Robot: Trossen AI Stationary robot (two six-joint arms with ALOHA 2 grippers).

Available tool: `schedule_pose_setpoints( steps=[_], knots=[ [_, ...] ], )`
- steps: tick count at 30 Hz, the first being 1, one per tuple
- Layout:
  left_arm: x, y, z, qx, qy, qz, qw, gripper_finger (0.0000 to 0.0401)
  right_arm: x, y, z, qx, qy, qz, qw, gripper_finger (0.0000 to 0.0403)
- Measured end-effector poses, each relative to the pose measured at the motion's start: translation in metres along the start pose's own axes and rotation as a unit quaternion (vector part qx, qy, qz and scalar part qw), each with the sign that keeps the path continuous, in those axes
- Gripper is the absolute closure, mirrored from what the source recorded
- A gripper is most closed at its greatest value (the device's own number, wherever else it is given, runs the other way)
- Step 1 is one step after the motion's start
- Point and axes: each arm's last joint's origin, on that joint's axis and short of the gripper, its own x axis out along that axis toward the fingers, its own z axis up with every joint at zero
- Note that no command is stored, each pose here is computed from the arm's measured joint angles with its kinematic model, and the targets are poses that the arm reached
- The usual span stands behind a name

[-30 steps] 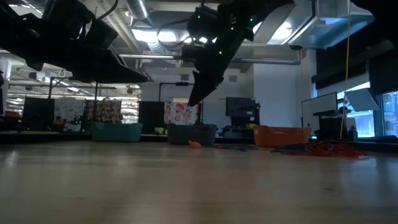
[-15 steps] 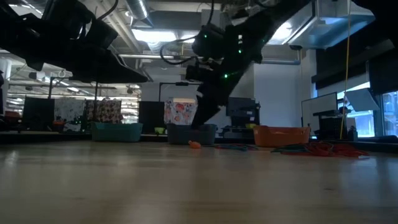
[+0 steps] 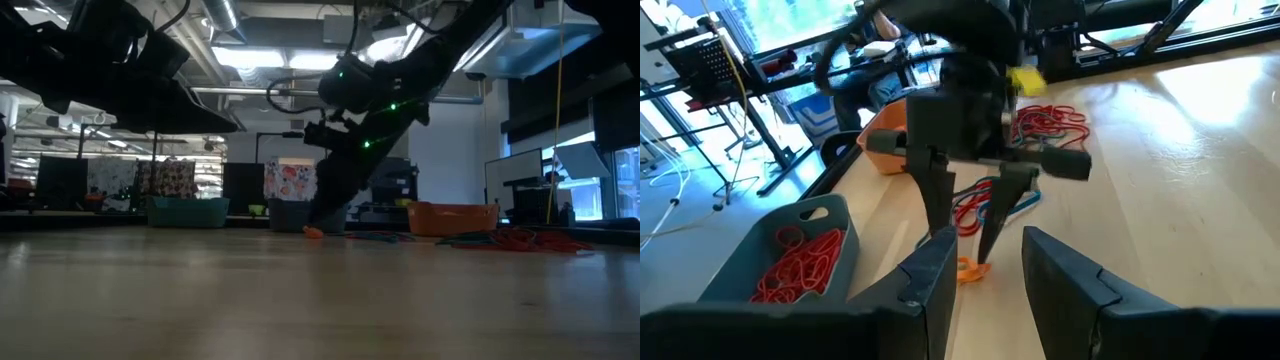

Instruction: Sort rubber bands into baskets

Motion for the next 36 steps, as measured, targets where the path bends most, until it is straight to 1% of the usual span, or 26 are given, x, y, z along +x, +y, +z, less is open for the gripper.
schedule_pose_setpoints(
  steps=[8,11,13,18,19,20,21,25,29,33,36],
  knots=[
    [0.0,0.0,0.0,0.0,0.001,0.0,1.0,0.0288,0.018,-0.01,-0.012,0.014,0.024,-0.013,1.0,0.0221],
    [0.0,0.0,0.0,0.0,0.001,0.001,1.0,0.0288,0.018,-0.013,-0.013,0.021,0.027,-0.004,0.999,0.0234],
    [0.0,0.0,0.0,0.0,0.001,0.001,1.0,0.0288,0.018,-0.012,-0.013,0.02,0.027,-0.003,0.999,0.0259],
    [0.0,0.0,0.0,0.0,0.001,0.001,1.0,0.0288,0.018,-0.011,-0.013,0.0,0.029,-0.001,1.0,0.0363],
    [0.0,0.0,0.0,0.0,0.001,0.001,1.0,0.0288,0.018,-0.011,-0.013,-0.004,0.029,-0.001,1.0,0.0381],
    [0.0,0.0,0.0,0.0,0.001,0.001,1.0,0.0288,0.018,-0.011,-0.013,-0.011,0.028,-0.001,1.0,0.0391],
    [0.0,0.0,0.0,0.0,0.001,0.001,1.0,0.0288,0.018,-0.011,-0.013,-0.013,0.027,-0.002,1.0,0.0393],
    [0.0,0.0,0.0,0.0,0.001,0.001,1.0,0.0288,0.018,-0.008,-0.013,-0.021,0.027,-0.014,0.999,0.038],
    [0.0,0.0,0.0,0.0,0.001,0.002,1.0,0.0288,0.01,-0.001,-0.01,-0.051,0.033,-0.049,0.997,0.0396],
    [0.0,0.0,0.0,0.0,0.001,0.001,1.0,0.0288,-0.014,0.004,0.004,-0.062,0.017,-0.065,0.996,0.0392],
    [0.0,0.0,0.0,0.002,0.001,0.001,1.0,0.0288,-0.032,0.005,0.006,-0.06,0.036,-0.065,0.995,0.0388]
  ],
)
